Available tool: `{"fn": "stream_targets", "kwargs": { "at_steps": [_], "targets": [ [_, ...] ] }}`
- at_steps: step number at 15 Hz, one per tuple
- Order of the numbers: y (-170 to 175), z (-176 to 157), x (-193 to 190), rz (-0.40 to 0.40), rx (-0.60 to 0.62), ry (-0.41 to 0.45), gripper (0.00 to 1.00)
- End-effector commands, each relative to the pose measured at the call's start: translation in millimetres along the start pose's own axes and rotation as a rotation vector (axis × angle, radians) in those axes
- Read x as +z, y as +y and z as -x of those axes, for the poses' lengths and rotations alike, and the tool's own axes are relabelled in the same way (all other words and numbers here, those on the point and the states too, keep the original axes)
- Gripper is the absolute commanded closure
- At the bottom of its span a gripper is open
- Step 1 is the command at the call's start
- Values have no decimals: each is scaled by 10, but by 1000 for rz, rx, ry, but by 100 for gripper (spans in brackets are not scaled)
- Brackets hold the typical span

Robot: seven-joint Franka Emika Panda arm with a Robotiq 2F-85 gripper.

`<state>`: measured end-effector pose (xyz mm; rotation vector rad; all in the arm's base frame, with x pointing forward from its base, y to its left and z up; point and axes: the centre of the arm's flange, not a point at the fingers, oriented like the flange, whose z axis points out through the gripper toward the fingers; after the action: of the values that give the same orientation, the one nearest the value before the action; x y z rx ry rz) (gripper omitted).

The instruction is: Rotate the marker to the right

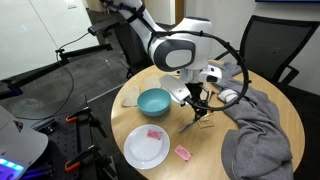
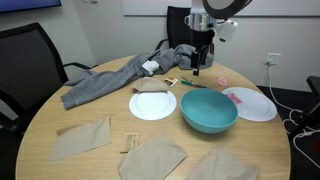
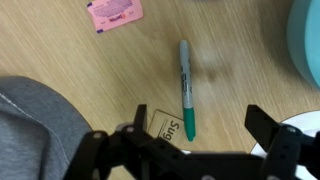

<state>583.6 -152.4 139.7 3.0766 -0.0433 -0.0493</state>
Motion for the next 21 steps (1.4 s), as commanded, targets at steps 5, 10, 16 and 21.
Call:
{"fn": "stream_targets", "kwargs": {
  "at_steps": [5, 10, 16, 21],
  "targets": [
    [-74, -38, 155, 17, 5, 56, 0],
    [-81, -21, 357, 17, -11, 32, 0],
    [-89, -94, 542, 22, -55, 31, 0],
    [-77, -150, 665, 22, -73, 33, 0]
  ]
}}
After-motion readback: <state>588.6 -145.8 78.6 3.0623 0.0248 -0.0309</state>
